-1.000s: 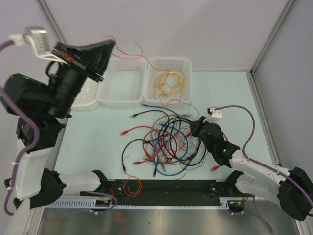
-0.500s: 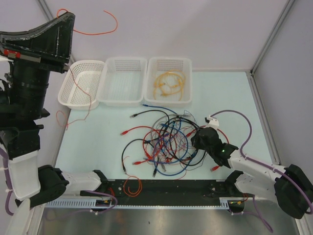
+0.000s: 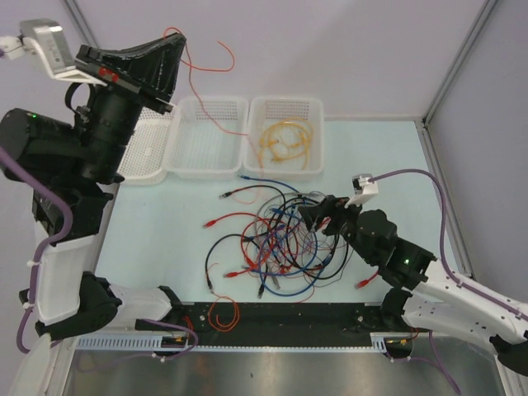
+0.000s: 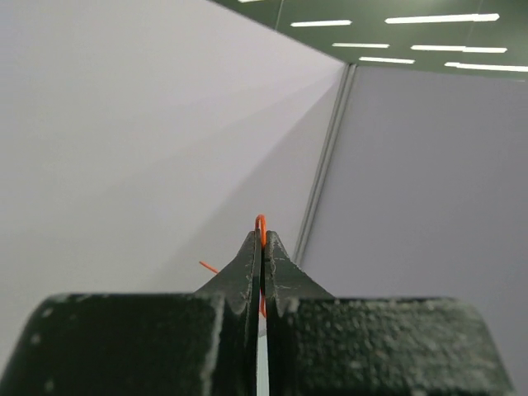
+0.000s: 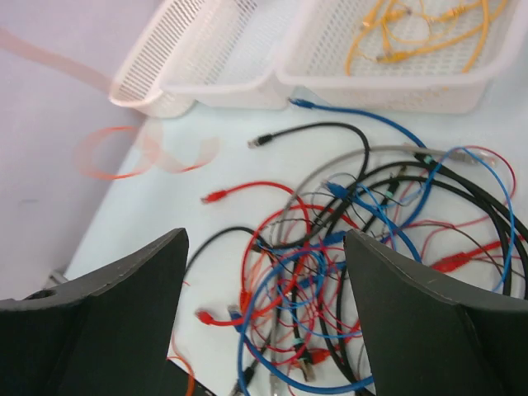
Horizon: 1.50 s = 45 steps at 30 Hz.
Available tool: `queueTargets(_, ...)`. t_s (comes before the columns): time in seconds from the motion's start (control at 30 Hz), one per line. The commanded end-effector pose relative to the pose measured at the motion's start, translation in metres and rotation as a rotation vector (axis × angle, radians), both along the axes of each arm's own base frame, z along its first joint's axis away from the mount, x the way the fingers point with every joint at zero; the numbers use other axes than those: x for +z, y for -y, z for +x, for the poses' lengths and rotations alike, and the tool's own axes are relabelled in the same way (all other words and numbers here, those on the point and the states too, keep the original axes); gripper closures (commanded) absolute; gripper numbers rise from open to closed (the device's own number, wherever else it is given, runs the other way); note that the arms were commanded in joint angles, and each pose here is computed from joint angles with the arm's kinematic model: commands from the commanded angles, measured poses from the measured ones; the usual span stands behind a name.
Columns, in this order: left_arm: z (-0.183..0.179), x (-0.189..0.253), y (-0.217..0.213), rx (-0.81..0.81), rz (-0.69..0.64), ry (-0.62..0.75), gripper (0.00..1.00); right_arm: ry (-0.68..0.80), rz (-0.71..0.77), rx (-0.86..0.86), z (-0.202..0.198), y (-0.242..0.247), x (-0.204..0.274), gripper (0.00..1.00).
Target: Untangle the cables
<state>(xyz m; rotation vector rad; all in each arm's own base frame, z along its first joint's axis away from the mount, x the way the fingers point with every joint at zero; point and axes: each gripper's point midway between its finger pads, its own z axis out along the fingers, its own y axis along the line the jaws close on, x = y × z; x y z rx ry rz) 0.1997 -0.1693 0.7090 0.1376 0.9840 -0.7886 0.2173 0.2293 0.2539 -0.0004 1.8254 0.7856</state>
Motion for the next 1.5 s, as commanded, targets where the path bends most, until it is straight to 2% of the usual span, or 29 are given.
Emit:
queueTargets(0.0, 0.039, -0.035, 0.002, 0.164, 0.097, -0.098, 1.00, 0.054, 0.021, -0.011, -0.005, 0.011, 0.026, 0.19)
queueTargets(0.17, 0.091, -0.072, 0.010, 0.307, 0.191, -0.197, 1.00, 0.078, 0.055, -0.023, -0.014, 0.027, 0.040, 0.21)
queueTargets(0.3, 0.132, -0.096, 0.000, 0.384, 0.212, -0.274, 0.99, 0.108, 0.024, -0.035, -0.017, 0.040, 0.049, 0.21)
queueTargets(0.37, 0.153, -0.105, -0.015, 0.441, 0.204, -0.305, 0.92, 0.119, 0.009, -0.043, -0.016, 0.045, 0.055, 0.22)
queueTargets(0.4, 0.164, -0.108, -0.017, 0.460, 0.201, -0.310, 0.84, 0.129, -0.007, -0.046, -0.016, 0.047, 0.057, 0.22)
queueTargets(0.47, 0.181, -0.113, -0.027, 0.499, 0.214, -0.302, 0.83, 0.135, -0.022, -0.054, -0.014, 0.050, 0.058, 0.22)
queueTargets(0.5, 0.190, -0.109, -0.028, 0.514, 0.197, -0.276, 0.85, 0.136, -0.029, -0.067, -0.011, 0.053, 0.058, 0.22)
queueTargets(0.6, 0.210, -0.100, -0.034, 0.530, 0.185, -0.227, 1.00, 0.147, -0.021, -0.078, -0.003, 0.055, 0.062, 0.23)
queueTargets(0.63, 0.227, -0.108, -0.035, 0.537, 0.195, -0.240, 1.00, 0.142, -0.027, -0.076, 0.000, 0.053, 0.060, 0.23)
queueTargets(0.8, 0.248, -0.086, -0.037, 0.488, 0.149, -0.186, 1.00, 0.114, -0.024, -0.075, 0.016, 0.050, 0.054, 0.23)
queueTargets(0.9, 0.258, -0.107, -0.025, 0.425, 0.146, -0.246, 1.00, 0.072, -0.062, -0.061, 0.023, 0.044, 0.038, 0.23)
queueTargets(0.93, 0.264, -0.131, -0.020, 0.404, 0.171, -0.296, 1.00, 0.057, -0.079, -0.068, 0.027, 0.045, 0.032, 0.23)
queueTargets(1.0, 0.270, -0.161, -0.012, 0.369, 0.171, -0.359, 0.68, 0.034, -0.094, -0.061, 0.029, 0.044, 0.025, 0.23)
queueTargets(1.03, 0.276, -0.199, -0.011, 0.369, 0.194, -0.436, 0.42, 0.018, -0.107, -0.068, 0.033, 0.045, 0.019, 0.22)
queueTargets(1.1, 0.281, -0.239, -0.011, 0.366, 0.201, -0.527, 0.33, 0.007, -0.118, -0.060, 0.035, 0.045, 0.015, 0.22)
queueTargets(1.13, 0.283, -0.282, -0.010, 0.364, 0.231, -0.612, 0.28, -0.002, -0.122, -0.065, 0.036, 0.046, 0.012, 0.22)
queueTargets(1.2, 0.274, -0.310, -0.011, 0.350, 0.205, -0.682, 0.27, -0.015, -0.136, -0.065, 0.038, 0.047, 0.006, 0.22)
queueTargets(1.23, 0.270, -0.351, -0.010, 0.343, 0.215, -0.753, 0.27, -0.019, -0.140, -0.070, 0.039, 0.049, 0.004, 0.22)
queueTargets(1.3, 0.255, -0.376, -0.009, 0.310, 0.153, -0.810, 0.27, -0.030, -0.148, -0.078, 0.040, 0.051, -0.001, 0.22)
queueTargets(1.33, 0.249, -0.415, -0.010, 0.309, 0.161, -0.872, 0.27, -0.033, -0.148, -0.081, 0.040, 0.052, -0.003, 0.22)
queueTargets(1.47, 0.234, -0.484, -0.026, 0.394, 0.132, -1.047, 0.26, -0.051, -0.137, -0.082, 0.040, 0.053, -0.011, 0.22)
